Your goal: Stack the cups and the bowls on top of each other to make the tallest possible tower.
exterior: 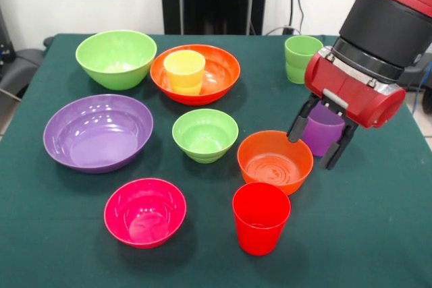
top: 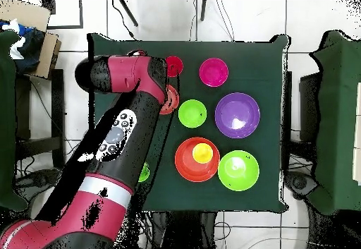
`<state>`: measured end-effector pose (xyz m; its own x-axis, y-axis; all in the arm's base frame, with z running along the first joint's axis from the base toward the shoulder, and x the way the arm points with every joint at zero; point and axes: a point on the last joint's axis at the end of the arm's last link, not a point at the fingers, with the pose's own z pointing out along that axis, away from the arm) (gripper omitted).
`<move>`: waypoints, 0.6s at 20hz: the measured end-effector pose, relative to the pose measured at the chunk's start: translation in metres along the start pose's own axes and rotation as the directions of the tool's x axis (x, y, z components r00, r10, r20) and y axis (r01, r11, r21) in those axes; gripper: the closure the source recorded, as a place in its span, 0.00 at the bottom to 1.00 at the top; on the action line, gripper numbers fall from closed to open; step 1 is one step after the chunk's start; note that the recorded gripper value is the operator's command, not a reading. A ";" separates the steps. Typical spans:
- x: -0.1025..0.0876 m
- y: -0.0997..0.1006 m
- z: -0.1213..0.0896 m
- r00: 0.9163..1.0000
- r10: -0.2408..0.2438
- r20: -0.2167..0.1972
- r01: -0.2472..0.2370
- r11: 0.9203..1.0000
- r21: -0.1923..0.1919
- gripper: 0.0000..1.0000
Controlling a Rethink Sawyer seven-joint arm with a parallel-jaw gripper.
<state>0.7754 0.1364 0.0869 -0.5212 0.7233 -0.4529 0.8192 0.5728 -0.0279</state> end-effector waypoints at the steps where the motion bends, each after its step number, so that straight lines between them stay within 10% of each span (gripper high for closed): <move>1: 0.000 -0.001 0.001 1.000 -0.001 0.001 0.001 1.000 0.003 0.00; 12: 0.011 -0.004 0.009 1.000 -0.026 0.015 0.025 0.999 0.022 0.00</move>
<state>0.7687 0.1385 0.0738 -0.5385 0.7023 -0.4657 0.8108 0.5823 -0.0594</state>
